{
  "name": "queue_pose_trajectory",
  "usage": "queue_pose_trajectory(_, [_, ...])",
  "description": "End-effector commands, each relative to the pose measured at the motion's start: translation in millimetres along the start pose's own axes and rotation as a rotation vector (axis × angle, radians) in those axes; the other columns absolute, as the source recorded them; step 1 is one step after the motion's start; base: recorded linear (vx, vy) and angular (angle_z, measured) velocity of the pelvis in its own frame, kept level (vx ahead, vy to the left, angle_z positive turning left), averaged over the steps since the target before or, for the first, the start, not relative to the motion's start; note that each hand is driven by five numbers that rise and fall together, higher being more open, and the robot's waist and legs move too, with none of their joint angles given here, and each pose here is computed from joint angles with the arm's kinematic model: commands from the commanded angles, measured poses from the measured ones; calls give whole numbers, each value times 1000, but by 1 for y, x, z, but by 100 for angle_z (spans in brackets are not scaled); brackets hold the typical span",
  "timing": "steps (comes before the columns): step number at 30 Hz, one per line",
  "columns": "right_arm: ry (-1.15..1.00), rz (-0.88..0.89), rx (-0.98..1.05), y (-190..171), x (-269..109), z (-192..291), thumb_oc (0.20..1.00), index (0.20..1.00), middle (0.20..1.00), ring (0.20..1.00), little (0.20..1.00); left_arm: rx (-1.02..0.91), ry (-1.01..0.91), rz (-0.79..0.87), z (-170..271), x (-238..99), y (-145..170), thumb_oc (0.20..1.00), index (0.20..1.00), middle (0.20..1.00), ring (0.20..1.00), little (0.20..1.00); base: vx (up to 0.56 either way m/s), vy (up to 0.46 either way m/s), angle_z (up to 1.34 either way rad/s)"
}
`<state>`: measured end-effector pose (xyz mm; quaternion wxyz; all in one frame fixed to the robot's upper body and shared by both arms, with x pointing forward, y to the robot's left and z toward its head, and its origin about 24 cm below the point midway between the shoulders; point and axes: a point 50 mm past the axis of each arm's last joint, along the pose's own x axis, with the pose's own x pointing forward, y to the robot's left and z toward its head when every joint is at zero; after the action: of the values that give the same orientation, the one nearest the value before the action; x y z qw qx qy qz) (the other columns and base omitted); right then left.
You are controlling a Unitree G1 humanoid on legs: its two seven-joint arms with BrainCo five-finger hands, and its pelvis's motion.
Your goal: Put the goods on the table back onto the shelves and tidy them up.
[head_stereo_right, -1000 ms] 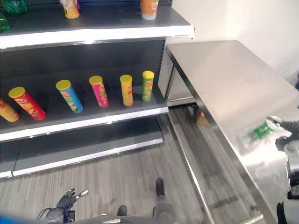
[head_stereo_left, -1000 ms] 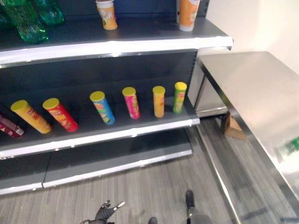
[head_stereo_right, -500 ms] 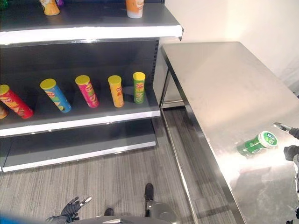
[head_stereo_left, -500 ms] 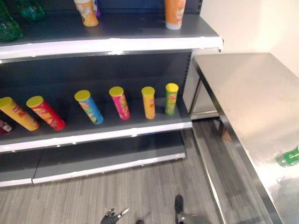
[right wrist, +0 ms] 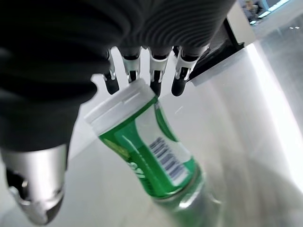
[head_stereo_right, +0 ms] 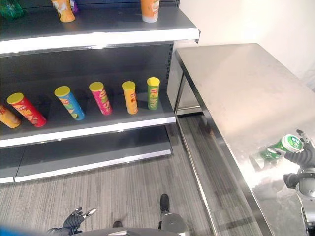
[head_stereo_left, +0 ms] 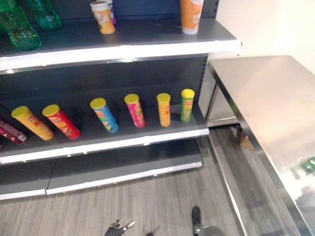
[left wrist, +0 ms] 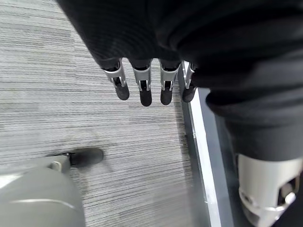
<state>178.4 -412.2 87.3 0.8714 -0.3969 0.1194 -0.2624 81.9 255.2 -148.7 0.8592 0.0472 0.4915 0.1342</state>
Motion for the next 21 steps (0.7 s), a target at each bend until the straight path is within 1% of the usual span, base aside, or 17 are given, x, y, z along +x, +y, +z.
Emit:
queue_pose_trajectory(1, [-89, -55, 14, -8, 11, 22, 1000, 1000, 1000, 1000, 1000, 78, -20, 36, 10, 2, 19, 1000, 1000, 1000, 1000, 1000, 15, 3, -6])
queue_pose_trajectory(9, [-59, -37, 20, 4, 19, 22, 1000, 1000, 1000, 1000, 1000, 106, -21, 25, 11, 3, 19, 1000, 1000, 1000, 1000, 1000, 13, 0, -9])
queue_pose_trajectory(21, [-16, -166, 40, -2, 42, 30, 1000, 1000, 1000, 1000, 1000, 137, 19, 23, 1, 1, 18, 1000, 1000, 1000, 1000, 1000, 7, -10, 3])
